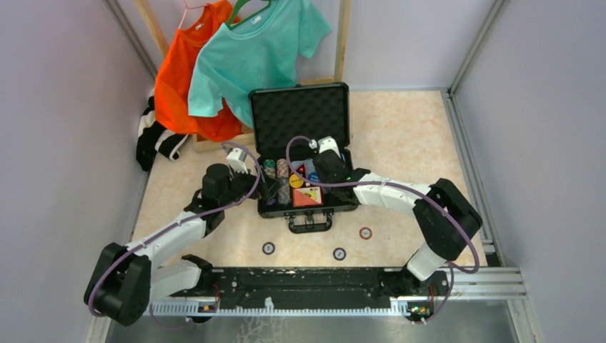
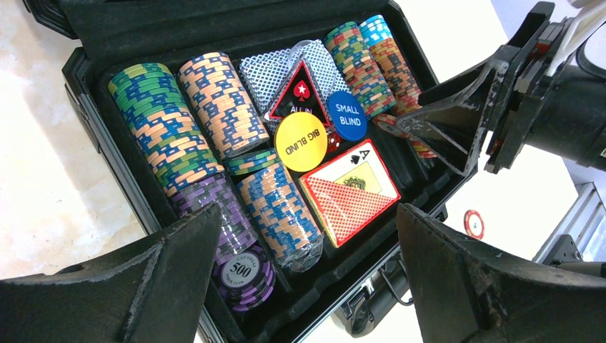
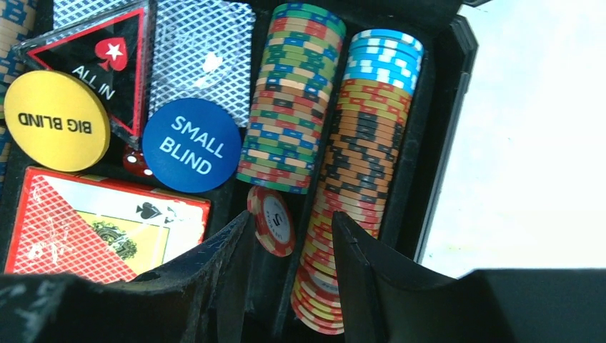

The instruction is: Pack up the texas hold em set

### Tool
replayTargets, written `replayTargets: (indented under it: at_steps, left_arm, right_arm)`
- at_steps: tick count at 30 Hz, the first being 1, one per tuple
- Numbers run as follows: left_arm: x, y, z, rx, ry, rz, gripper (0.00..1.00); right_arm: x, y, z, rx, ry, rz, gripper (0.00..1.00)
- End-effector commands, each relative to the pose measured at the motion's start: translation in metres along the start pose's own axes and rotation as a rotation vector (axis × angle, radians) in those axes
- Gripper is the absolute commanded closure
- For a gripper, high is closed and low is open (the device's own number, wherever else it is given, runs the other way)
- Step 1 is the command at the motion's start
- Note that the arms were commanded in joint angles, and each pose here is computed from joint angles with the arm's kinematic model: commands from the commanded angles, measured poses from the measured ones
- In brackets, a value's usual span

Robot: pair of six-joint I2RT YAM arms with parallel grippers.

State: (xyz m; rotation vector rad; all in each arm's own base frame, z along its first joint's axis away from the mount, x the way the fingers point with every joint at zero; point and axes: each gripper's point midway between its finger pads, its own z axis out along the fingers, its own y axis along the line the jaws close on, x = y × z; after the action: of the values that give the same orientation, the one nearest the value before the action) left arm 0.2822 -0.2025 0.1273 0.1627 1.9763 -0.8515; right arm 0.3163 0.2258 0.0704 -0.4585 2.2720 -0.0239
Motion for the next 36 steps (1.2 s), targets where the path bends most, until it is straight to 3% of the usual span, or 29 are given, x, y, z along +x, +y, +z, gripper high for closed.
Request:
replayTargets:
  at_steps: [1, 12, 23, 29, 30, 36]
  left_arm:
    - [-0.010, -0.008, 0.000, 0.027, -0.025, 0.010, 0.03]
    - [-0.010, -0.007, 0.001, 0.020, -0.025, 0.012, 0.03]
    - [-0.009, -0.009, 0.001, 0.029, -0.020, 0.010, 0.03]
    - [-0.008, -0.008, 0.003, 0.030, -0.015, 0.010, 0.03]
    - [-0.007, -0.009, 0.003, 0.031, -0.006, 0.009, 0.03]
    - [-0.010, -0.009, 0.001, 0.029, -0.024, 0.012, 0.03]
  right_arm:
    - [-0.012, -0.018, -0.011, 0.037, -0.044, 0.009, 0.56]
    - [-0.015, -0.014, -0.005, 0.022, -0.046, 0.014, 0.56]
    - [-0.036, -0.016, -0.033, -0.029, -0.129, 0.039, 0.56]
    - [-0.029, -0.003, -0.034, -0.073, -0.112, 0.002, 0.53]
    - [-0.025, 0.001, -0.031, -0.081, -0.106, -0.002, 0.54]
    - [-0.016, 0.017, -0.026, -0.118, -0.072, 0.037, 0.91]
